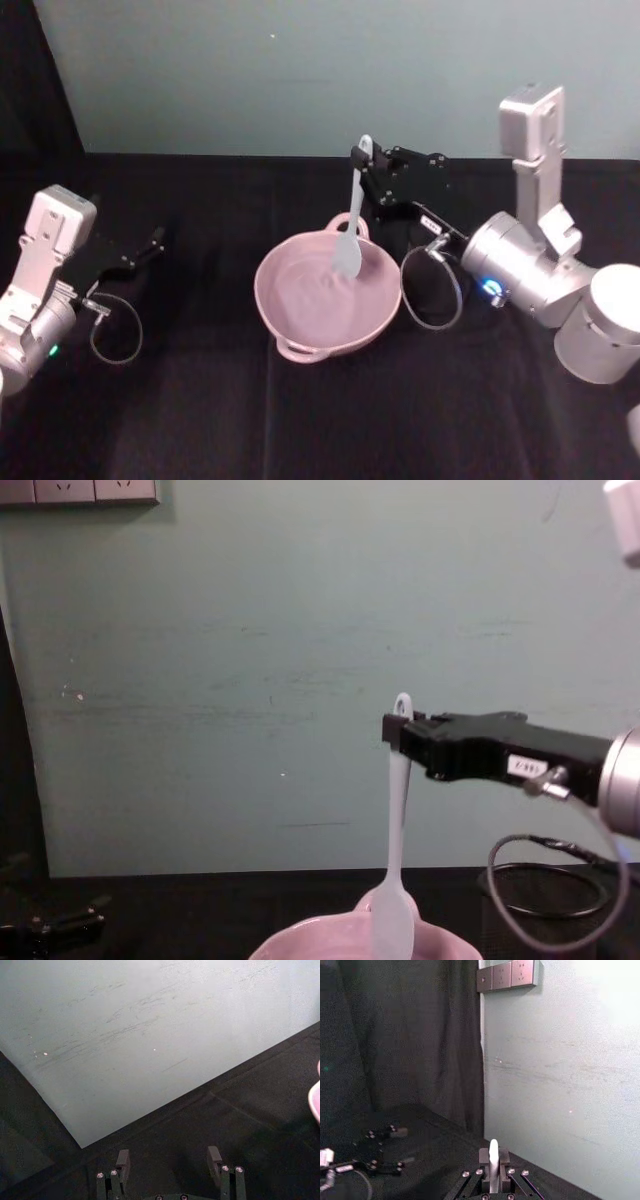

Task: Use the one hand to pick up the spoon and stir the clear water in the bowl.

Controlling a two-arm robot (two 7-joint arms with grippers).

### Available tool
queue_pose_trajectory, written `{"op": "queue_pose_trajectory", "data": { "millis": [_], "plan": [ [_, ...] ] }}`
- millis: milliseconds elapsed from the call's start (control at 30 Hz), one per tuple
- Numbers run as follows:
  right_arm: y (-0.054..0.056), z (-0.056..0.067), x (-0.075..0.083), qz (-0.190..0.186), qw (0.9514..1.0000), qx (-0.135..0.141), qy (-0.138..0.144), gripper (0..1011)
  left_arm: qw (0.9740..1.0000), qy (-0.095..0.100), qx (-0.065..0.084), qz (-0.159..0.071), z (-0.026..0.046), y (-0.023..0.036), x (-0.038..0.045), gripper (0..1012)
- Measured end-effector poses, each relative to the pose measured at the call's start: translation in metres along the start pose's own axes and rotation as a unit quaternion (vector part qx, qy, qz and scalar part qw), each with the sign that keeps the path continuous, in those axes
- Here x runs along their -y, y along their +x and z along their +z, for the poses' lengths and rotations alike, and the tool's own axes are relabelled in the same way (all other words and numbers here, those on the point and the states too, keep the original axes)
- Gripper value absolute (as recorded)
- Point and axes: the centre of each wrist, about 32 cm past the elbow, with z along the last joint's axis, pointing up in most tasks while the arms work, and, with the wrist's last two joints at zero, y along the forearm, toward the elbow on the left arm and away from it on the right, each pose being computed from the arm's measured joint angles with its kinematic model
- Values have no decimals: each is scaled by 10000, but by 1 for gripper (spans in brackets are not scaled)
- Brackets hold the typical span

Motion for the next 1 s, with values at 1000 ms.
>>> {"op": "queue_pose_trajectory", "data": {
  "millis": [1000],
  "plan": [
    [800, 751, 498, -794, 9860, -1419, 363, 116, 10000, -1, 0, 0, 0, 0, 0, 1011]
  ]
}}
